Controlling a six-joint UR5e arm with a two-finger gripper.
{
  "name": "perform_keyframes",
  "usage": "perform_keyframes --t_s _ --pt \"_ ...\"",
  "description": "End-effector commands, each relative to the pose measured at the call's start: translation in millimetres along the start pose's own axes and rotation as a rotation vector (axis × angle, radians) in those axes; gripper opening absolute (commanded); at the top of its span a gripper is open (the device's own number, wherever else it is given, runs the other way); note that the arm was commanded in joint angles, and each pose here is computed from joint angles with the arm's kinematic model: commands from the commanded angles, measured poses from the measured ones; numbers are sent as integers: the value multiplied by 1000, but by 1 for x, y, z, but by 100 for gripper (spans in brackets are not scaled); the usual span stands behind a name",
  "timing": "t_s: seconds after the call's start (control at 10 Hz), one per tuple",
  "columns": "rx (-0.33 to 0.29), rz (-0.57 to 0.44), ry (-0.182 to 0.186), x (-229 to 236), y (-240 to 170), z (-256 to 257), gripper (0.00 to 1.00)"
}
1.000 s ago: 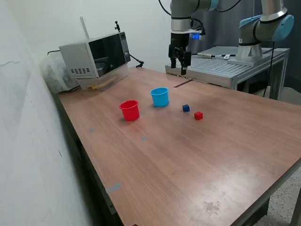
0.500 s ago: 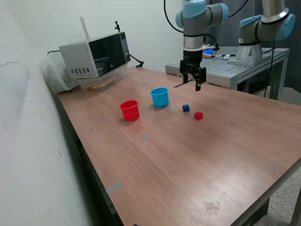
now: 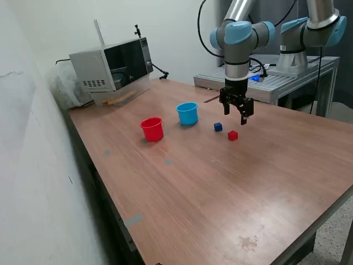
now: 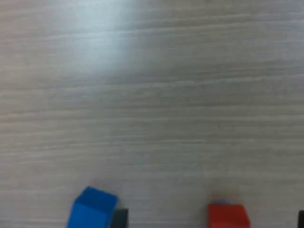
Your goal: Place red objects in the red bin, and blue objects in the blue bin.
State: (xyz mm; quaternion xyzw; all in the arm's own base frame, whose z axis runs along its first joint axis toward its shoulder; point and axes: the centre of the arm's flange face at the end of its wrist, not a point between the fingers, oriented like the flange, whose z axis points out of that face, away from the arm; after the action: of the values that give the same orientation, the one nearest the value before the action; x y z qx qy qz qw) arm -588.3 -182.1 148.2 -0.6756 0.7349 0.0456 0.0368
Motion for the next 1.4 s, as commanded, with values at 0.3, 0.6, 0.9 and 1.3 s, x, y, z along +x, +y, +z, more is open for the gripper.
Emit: perform_keyframes --t_s 0.3,0.6,0.9,1.3 --pt "-26 -62 6 51 -9 1 100" --pt "-41 -48 8 45 0 -3 100" --pt "-34 -24 8 34 13 5 100" --pt "-22 -25 5 35 18 16 100"
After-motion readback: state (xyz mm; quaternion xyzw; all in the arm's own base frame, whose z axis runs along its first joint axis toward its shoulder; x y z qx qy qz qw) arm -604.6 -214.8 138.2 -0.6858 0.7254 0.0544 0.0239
